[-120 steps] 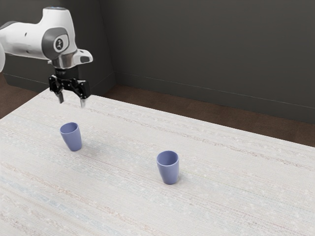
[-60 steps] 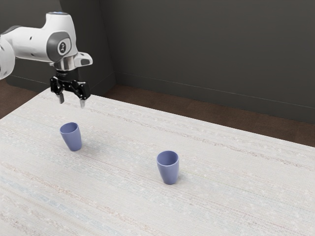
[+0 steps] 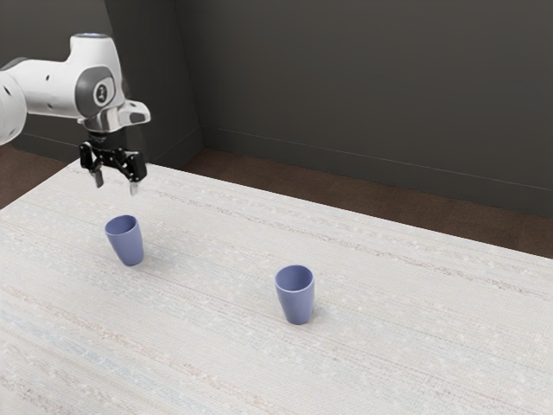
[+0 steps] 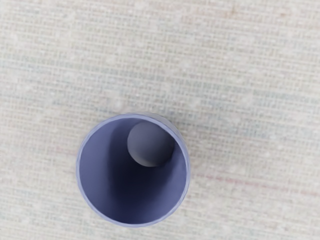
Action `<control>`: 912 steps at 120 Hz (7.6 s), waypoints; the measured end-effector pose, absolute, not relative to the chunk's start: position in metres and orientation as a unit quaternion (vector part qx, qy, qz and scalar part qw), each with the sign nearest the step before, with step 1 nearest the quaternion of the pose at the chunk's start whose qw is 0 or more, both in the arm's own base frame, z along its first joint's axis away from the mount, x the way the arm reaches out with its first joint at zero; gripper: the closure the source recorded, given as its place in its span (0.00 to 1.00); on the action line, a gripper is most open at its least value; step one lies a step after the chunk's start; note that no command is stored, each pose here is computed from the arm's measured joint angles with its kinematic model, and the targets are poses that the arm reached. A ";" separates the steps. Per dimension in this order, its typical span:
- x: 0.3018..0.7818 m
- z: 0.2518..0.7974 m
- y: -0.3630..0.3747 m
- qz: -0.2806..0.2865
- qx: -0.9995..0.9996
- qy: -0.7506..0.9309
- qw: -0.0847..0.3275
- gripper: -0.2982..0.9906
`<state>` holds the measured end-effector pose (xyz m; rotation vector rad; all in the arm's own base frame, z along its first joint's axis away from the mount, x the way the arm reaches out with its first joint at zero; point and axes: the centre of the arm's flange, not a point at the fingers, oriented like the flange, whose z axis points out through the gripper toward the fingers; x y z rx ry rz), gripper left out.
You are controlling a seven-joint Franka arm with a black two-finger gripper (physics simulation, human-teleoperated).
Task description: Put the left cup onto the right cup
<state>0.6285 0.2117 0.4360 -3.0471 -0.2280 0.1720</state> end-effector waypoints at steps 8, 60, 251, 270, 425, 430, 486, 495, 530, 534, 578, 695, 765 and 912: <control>0.628 0.433 0.216 0.057 -0.995 -0.073 0.040 0.23; 0.632 0.410 0.239 0.057 -0.995 -0.069 0.035 0.23; 0.631 0.327 0.284 0.070 -0.993 -0.090 0.007 0.23; 0.630 0.323 0.290 0.070 -0.993 -0.095 0.004 0.23; 0.632 0.309 0.294 0.071 -0.993 -0.097 0.000 0.54; 0.632 0.309 0.294 0.070 -0.993 -0.097 0.000 0.55; 0.636 0.312 0.293 0.066 -0.993 -0.097 0.002 0.66; 0.638 0.312 0.291 0.066 -0.993 -0.096 0.001 0.67; 0.639 0.310 0.290 0.066 -0.993 -0.095 0.000 0.72; 0.639 0.310 0.290 0.067 -0.993 -0.096 0.000 0.73; 0.640 0.313 0.287 0.064 -0.994 -0.093 0.001 0.81; 0.643 0.410 0.226 0.011 -0.998 -0.053 0.014 0.82; 0.646 0.456 0.146 0.001 -1.000 0.008 0.014 0.82; 0.613 0.486 -0.015 0.011 -0.991 0.135 0.006 0.82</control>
